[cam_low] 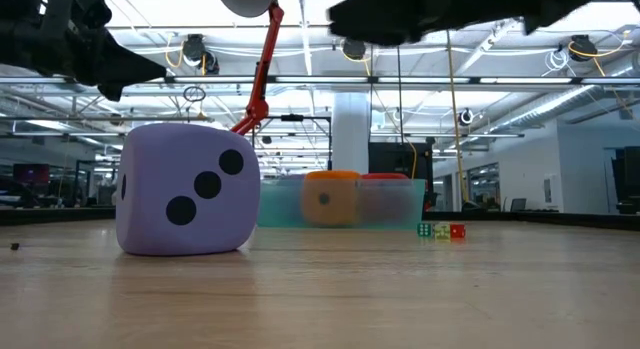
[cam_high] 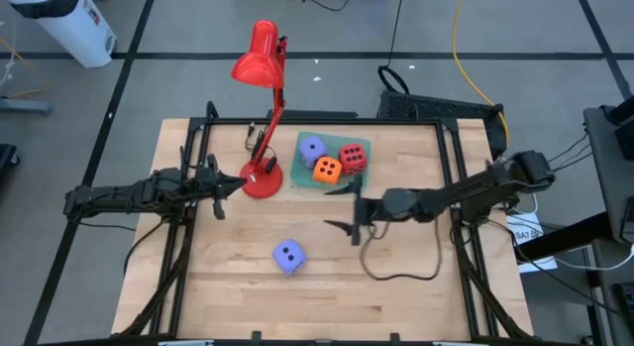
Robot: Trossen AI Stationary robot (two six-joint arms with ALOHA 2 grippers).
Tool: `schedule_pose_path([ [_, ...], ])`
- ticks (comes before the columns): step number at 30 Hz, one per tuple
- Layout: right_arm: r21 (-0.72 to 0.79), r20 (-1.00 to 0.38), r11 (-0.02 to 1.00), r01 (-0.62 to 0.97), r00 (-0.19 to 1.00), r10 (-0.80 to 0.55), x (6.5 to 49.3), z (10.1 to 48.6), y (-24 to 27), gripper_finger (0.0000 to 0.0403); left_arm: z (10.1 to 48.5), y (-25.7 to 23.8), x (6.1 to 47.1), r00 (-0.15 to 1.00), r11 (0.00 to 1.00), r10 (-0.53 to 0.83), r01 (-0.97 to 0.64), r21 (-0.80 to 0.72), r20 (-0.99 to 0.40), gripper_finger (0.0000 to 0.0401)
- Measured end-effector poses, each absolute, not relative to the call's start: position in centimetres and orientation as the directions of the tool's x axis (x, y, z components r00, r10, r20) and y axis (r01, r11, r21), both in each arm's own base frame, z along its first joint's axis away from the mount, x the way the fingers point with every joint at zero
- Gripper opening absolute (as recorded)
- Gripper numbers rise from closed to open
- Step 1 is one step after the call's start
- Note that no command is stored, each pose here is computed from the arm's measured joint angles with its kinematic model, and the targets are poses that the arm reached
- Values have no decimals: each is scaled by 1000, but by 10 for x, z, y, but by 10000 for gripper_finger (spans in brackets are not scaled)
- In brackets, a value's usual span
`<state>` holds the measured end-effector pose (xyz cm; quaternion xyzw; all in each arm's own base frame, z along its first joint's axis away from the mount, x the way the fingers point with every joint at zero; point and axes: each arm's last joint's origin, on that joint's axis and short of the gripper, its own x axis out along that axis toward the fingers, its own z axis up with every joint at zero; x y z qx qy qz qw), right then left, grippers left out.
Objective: Pick & Place Dice
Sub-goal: Put the light purple die into the green bin
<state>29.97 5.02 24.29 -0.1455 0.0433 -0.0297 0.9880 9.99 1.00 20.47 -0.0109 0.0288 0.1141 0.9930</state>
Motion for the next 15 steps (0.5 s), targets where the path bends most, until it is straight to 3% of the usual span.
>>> schedule_pose_path([
  [8, -215, 106, 970, 110, 990, -89, 225, 242, 39, 142, 209, 9, 101, 980, 980, 199, -200, -24, -20, 11],
  [12, -176, 219, 975, 133, 971, -93, 201, 241, 34, 60, 220, 4, 109, 993, 996, 73, -68, -62, 91, 41],
  [15, -201, 211, 969, 146, 972, -102, 192, 237, 32, 12, 224, -1, 120, 993, 998, 3, 5, -68, 118, 71],
])
